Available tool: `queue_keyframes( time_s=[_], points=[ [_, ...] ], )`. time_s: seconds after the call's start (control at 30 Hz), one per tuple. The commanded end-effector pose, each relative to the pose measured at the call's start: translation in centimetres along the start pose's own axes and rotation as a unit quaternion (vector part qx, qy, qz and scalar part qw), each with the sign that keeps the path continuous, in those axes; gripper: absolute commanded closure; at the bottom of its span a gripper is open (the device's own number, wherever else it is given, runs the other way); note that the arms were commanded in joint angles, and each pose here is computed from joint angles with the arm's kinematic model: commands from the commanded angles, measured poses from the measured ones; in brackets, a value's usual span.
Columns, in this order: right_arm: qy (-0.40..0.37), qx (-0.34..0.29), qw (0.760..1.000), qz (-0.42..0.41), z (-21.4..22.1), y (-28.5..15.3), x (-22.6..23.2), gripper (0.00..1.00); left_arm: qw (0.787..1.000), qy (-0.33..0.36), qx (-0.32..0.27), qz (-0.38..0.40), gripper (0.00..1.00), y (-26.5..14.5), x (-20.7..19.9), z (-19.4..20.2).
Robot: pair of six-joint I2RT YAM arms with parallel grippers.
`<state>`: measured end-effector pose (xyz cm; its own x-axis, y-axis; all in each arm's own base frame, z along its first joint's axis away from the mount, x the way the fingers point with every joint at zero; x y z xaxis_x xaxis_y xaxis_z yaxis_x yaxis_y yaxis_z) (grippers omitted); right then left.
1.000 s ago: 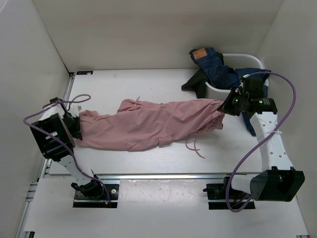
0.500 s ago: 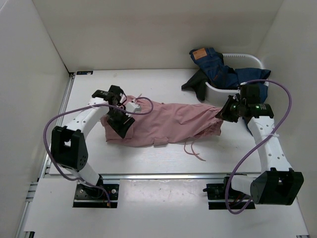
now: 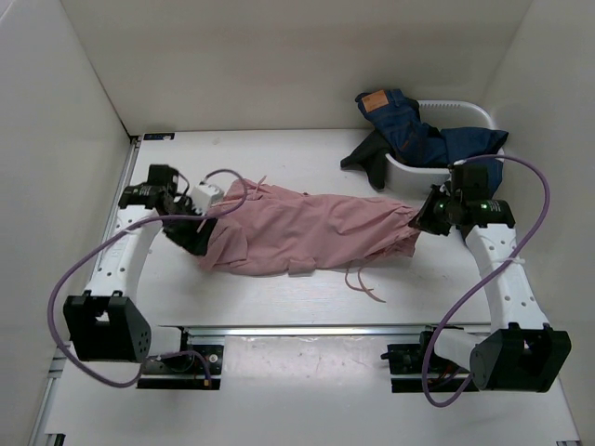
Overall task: Fold and stack the trousers
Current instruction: Flatten the trousers out
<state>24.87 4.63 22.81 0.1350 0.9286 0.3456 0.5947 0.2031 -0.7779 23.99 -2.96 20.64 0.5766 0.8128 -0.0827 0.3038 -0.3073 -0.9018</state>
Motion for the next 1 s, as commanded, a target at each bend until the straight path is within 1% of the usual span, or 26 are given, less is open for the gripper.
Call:
queue_keyframes(
  time_s=[0.0, 0.03, 0.07, 0.17, 0.23, 0.27, 0.3, 0.33, 0.37, 0.43, 0.47, 0.53, 0.57, 0.6, 0.63, 0.67, 0.7, 0.73, 0.77, 0.8, 0.83, 0.87, 0.9, 0.93, 0.97],
  points=[
    [0.0, -0.02, 1.0, 0.009, -0.2, -0.6, -0.3, 1.0, 0.994, -0.078, 0.081, -0.017, 0.27, 2.8, 2.0, 5.9],
    [0.001, -0.015, 1.0, 0.01, 0.1, -0.4, -0.4, 1.0, 0.991, -0.099, 0.095, -0.005, 0.27, 3.4, 1.5, 7.1],
    [0.001, -0.015, 1.0, 0.011, 0.3, -0.2, -0.5, 1.0, 0.991, -0.104, 0.087, 0.001, 0.27, 3.6, 1.6, 7.1],
    [0.0, -0.019, 1.0, 0.009, 0.4, -0.2, -0.6, 1.0, 0.99, -0.13, 0.047, 0.028, 0.21, 4.1, 1.4, 5.6],
    [0.001, -0.014, 1.0, 0.011, 0.6, 0.0, -0.7, 1.0, 0.985, -0.162, 0.045, 0.033, 0.14, 4.5, 1.7, 4.8],
    [0.0, -0.019, 1.0, 0.009, 0.4, 0.1, -0.6, 1.0, 0.981, -0.173, 0.061, 0.056, 0.14, 5.2, 1.8, 4.0],
    [0.001, -0.015, 1.0, 0.011, 0.7, 0.3, -0.8, 1.0, 0.979, -0.178, 0.064, 0.075, 0.13, 5.5, 1.7, 3.6],
    [0.001, -0.015, 1.0, 0.011, 0.8, 0.5, -0.8, 1.0, 0.978, -0.18, 0.067, 0.077, 0.11, 5.8, 2.0, 3.3],
    [0.001, -0.015, 1.0, 0.011, 0.8, 0.5, -0.8, 1.0, 0.979, -0.183, 0.052, 0.069, 0.09, 6.2, 2.4, 2.4],
    [0.006, -0.011, 1.0, 0.015, 0.9, 0.9, -1.2, 1.0, 0.979, -0.186, 0.04, 0.069, 0.09, 7.0, 3.0, 1.6],
    [0.006, -0.013, 1.0, 0.021, 0.8, 0.9, -1.4, 1.0, 0.98, -0.186, 0.053, 0.049, 0.09, 7.5, 3.5, 1.8],
    [0.007, -0.011, 1.0, 0.029, 1.0, 1.1, -1.6, 1.0, 0.978, -0.193, 0.081, 0.028, 0.17, 8.9, 4.5, 2.5],
    [0.007, -0.011, 1.0, 0.029, 1.0, 1.1, -1.6, 1.0, 0.977, -0.193, 0.088, 0.022, 0.24, 9.3, 4.9, 2.7],
    [0.009, -0.018, 0.999, 0.029, 0.7, 1.1, -1.8, 1.0, 0.974, -0.199, 0.109, 0.025, 0.32, 10.1, 4.8, 3.5],
    [0.009, -0.022, 0.999, 0.028, 0.5, 0.9, -1.7, 1.0, 0.974, -0.198, 0.108, 0.025, 0.58, 10.4, 5.0, 3.5],
    [0.013, -0.024, 0.999, 0.031, 0.3, 0.9, -1.9, 1.0, 0.973, -0.2, 0.11, 0.031, 0.74, 10.7, 4.9, 3.5],
    [0.014, -0.033, 0.999, 0.017, -0.6, 0.4, -1.4, 1.0, 0.973, -0.2, 0.108, 0.03, 0.86, 10.7, 5.2, 3.2],
    [0.022, -0.037, 0.999, 0.012, -1.4, 0.2, -1.5, 1.0, 0.975, -0.196, 0.105, 0.018, 0.86, 10.5, 5.6, 2.8],
    [0.024, -0.045, 0.999, 0.002, -2.2, -0.2, -1.2, 1.0, 0.974, -0.191, 0.118, -0.016, 0.86, 9.8, 6.5, 2.8],
    [0.025, -0.056, 0.998, -0.006, -3.2, -0.7, -0.9, 1.0, 0.975, -0.188, 0.112, -0.045, 0.86, 8.7, 7.9, 2.6],
    [0.026, -0.078, 0.997, -0.013, -5.3, -2.0, -0.4, 1.0, 0.977, -0.178, 0.084, -0.082, 0.86, 6.5, 9.9, 1.0],
    [0.021, -0.089, 0.996, -0.013, -6.3, -2.8, -0.3, 1.0, 0.976, -0.175, 0.078, -0.108, 0.86, 5.0, 11.5, 0.8],
    [0.019, -0.097, 0.995, -0.014, -7.3, -3.7, -0.2, 1.0, 0.971, -0.175, 0.09, -0.138, 0.86, 2.6, 13.7, 2.0],
    [0.026, -0.086, 0.996, -0.007, -7.7, -4.1, -0.3, 1.0, 0.967, -0.17, 0.065, -0.179, 0.86, -0.5, 15.8, 0.7],
    [0.021, -0.116, 0.993, -0.02, -9.6, -6.2, 0.5, 1.0, 0.962, -0.172, 0.069, -0.201, 0.86, -2.0, 17.2, 1.0]
  ],
)
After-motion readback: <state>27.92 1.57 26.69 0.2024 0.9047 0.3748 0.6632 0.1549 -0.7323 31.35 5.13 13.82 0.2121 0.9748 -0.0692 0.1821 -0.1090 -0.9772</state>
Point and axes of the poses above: each gripper's point midway between its finger pads, its own y axis out along the fingers, its own x axis along the line the jaws close on, z = x × y, the point moved 5 cm from there along -y, back along the fingers, and after that the axes turned 6 degrees about -y, right-handed, at the moved point
